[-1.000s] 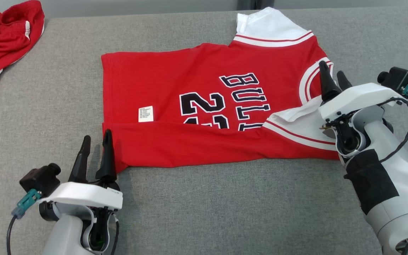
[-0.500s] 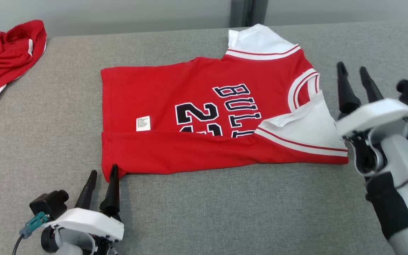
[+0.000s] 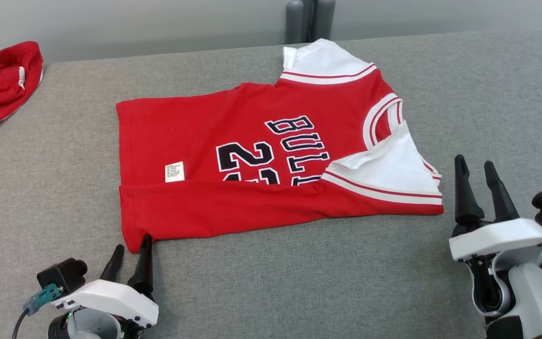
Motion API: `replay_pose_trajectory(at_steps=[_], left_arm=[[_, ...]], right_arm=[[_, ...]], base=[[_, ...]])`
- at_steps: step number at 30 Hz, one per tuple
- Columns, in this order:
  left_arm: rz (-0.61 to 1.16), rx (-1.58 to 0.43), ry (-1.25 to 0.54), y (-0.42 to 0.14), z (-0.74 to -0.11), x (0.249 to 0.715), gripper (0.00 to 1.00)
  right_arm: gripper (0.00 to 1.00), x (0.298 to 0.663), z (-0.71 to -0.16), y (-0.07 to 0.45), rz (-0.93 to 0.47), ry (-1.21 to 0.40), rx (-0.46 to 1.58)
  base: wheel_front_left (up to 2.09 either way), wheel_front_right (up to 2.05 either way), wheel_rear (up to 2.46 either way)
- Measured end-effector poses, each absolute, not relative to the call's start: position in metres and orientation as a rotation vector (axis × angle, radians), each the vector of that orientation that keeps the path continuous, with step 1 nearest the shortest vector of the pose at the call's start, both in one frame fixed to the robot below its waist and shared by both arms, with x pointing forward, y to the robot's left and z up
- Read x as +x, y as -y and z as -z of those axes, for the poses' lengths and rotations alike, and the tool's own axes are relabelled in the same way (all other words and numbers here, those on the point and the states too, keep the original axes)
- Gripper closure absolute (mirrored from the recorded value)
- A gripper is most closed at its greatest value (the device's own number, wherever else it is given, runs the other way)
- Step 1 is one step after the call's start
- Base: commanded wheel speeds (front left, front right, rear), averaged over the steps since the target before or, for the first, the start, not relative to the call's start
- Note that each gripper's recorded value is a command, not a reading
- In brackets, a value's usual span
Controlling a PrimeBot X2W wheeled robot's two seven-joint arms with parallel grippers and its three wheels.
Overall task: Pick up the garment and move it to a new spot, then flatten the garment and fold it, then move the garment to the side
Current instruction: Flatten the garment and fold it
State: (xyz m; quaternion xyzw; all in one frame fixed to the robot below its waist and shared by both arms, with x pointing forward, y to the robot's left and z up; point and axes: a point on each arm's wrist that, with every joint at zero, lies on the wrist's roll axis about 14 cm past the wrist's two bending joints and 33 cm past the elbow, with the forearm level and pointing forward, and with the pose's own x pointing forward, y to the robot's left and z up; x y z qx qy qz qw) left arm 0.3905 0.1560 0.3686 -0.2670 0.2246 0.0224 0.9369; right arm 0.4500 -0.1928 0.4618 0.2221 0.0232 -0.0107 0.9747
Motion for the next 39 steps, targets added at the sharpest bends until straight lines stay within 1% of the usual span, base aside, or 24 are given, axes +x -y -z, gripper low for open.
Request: replay_pose_trajectory(at_steps=[6,7,8,9,10,11,15,20,24,30,35,36,37,38,39], left_arm=[[-0.039,-0.528,-0.512,-0.151,-0.359,0.393,0.00],[-0.038,-0.527,-0.515,-0.150,-0.358,0.393,0.13],[-0.040,-0.524,-0.519,-0.150,-0.357,0.393,0.29],[-0.037,-0.517,-0.522,-0.150,-0.356,0.394,0.63],[-0.036,-0.512,-0.526,-0.149,-0.356,0.393,0.90],[-0.035,-0.510,-0.530,-0.149,-0.355,0.393,1.00],[-0.034,-0.502,-0.523,-0.150,-0.356,0.391,1.00],[-0.051,-0.477,-0.455,-0.165,-0.369,0.396,1.00],[-0.058,-0.469,-0.404,-0.174,-0.383,0.399,1.00],[-0.054,-0.467,-0.390,-0.175,-0.389,0.398,1.00],[-0.055,-0.470,-0.399,-0.173,-0.388,0.394,1.00],[-0.057,-0.470,-0.400,-0.173,-0.388,0.394,1.00],[-0.057,-0.470,-0.400,-0.173,-0.388,0.393,1.00],[-0.057,-0.471,-0.399,-0.173,-0.388,0.393,1.00],[-0.058,-0.472,-0.398,-0.173,-0.389,0.393,1.00]], right_arm=[[0.00,0.436,-0.453,0.195,0.036,-0.079,0.444],[0.00,0.434,-0.450,0.195,0.037,-0.091,0.440],[0.00,0.431,-0.447,0.195,0.037,-0.106,0.435],[0.00,0.429,-0.443,0.195,0.037,-0.124,0.425],[0.00,0.426,-0.440,0.196,0.042,-0.133,0.419],[0.00,0.424,-0.437,0.198,0.048,-0.146,0.415],[0.00,0.416,-0.423,0.198,0.051,-0.208,0.383],[0.00,0.407,-0.403,0.195,0.049,-0.301,0.365],[0.00,0.404,-0.392,0.192,0.048,-0.344,0.356],[0.00,0.415,-0.387,0.171,-0.011,-0.394,0.342],[0.00,0.419,-0.373,0.155,-0.058,-0.477,0.320],[0.04,0.421,-0.372,0.154,-0.064,-0.484,0.313],[0.23,0.423,-0.372,0.152,-0.072,-0.492,0.309],[0.57,0.424,-0.371,0.150,-0.077,-0.497,0.306],[0.67,0.425,-0.371,0.148,-0.082,-0.503,0.306]], base=[[0.00,0.00,0.00],[0.00,0.00,0.00],[0.00,0.00,0.00],[0.00,0.00,0.00],[0.00,0.00,0.00],[0.00,0.00,0.00],[0.00,0.00,0.00],[0.00,0.00,0.00],[0.00,0.00,0.00],[0.00,0.00,0.00],[0.00,0.00,0.00],[0.00,0.00,0.00],[0.00,0.00,0.00],[0.00,0.00,0.00],[0.00,0.00,0.00]])
